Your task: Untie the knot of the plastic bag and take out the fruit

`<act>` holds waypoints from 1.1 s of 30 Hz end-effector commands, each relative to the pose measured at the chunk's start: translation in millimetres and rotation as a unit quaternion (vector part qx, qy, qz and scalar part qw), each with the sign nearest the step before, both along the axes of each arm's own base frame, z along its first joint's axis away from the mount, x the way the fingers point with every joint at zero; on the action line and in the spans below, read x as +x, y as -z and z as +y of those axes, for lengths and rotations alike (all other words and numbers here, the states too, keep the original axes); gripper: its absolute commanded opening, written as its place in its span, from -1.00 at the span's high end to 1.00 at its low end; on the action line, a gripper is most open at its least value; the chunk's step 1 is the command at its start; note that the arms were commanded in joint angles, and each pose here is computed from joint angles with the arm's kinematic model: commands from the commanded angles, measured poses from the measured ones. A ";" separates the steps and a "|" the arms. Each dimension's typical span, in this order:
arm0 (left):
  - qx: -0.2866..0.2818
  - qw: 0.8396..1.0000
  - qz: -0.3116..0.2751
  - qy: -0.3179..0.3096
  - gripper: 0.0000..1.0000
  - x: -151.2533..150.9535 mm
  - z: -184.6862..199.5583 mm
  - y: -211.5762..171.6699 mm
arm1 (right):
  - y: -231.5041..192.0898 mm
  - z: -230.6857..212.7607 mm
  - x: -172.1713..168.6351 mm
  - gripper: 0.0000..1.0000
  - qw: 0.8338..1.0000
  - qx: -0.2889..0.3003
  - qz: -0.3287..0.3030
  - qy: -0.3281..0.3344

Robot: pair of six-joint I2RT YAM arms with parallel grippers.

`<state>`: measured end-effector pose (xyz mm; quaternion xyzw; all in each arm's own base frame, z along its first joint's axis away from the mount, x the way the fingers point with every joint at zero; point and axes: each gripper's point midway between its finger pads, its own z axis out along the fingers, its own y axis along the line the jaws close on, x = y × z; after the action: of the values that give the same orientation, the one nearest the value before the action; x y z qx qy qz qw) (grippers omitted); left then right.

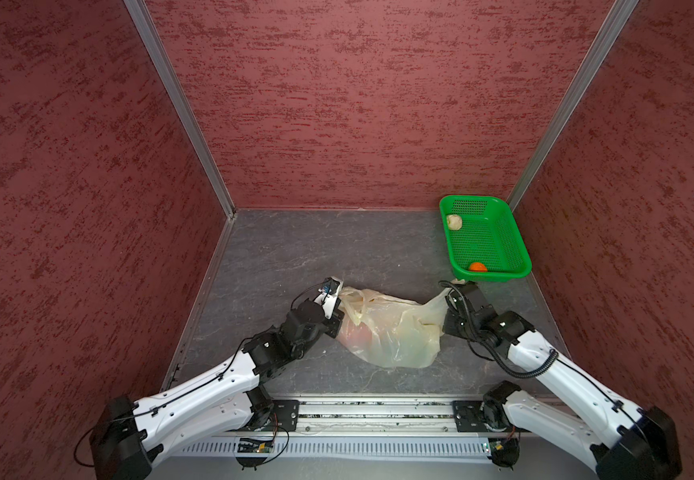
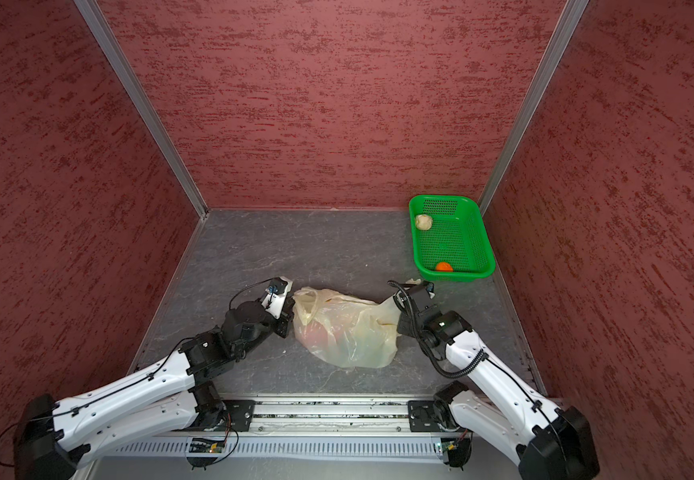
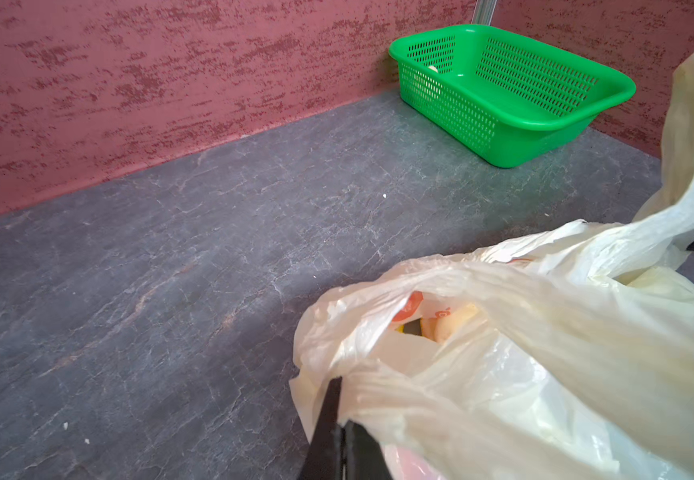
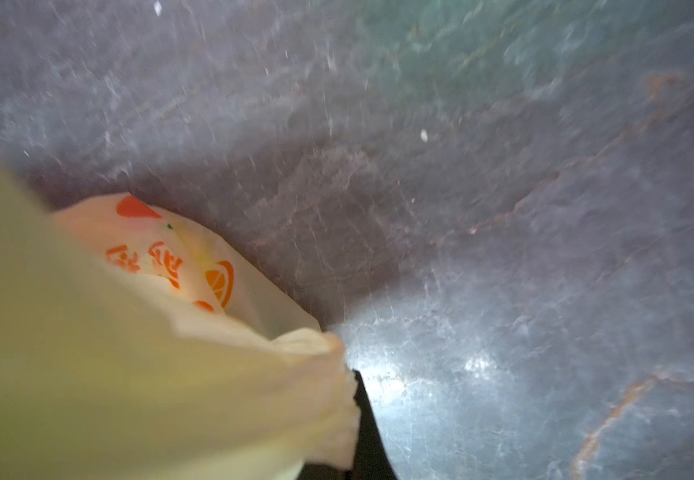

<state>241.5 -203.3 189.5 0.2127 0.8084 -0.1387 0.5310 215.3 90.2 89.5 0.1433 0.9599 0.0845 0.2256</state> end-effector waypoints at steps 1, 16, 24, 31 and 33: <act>-0.012 1.000 0.018 0.008 1.00 0.8 -2.4 3.9 | -6.9 20.2 4.3 1.00 0.999 0.050 0.008 -0.007; -0.030 1.000 0.005 0.005 1.00 37.7 -16.4 -33.3 | -170.6 30.0 -18.3 -0.40 0.987 0.107 -0.073 -0.090; -0.052 0.998 0.010 0.028 1.00 28.8 -20.1 -50.9 | -269.9 81.4 42.7 -0.50 0.962 0.090 -0.154 -0.208; -0.069 0.997 0.013 0.018 1.00 27.4 -17.1 -55.3 | -259.5 141.6 104.9 -0.62 0.934 0.017 -0.143 -0.328; -0.072 0.997 0.015 0.013 1.00 27.6 -15.3 -54.8 | -238.9 156.1 114.5 -0.66 0.923 -0.007 -0.129 -0.362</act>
<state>269.5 -222.5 236.3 0.1973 0.8024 -0.1975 0.5274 328.3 232.9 357.4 -0.1452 0.9079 0.2078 0.3337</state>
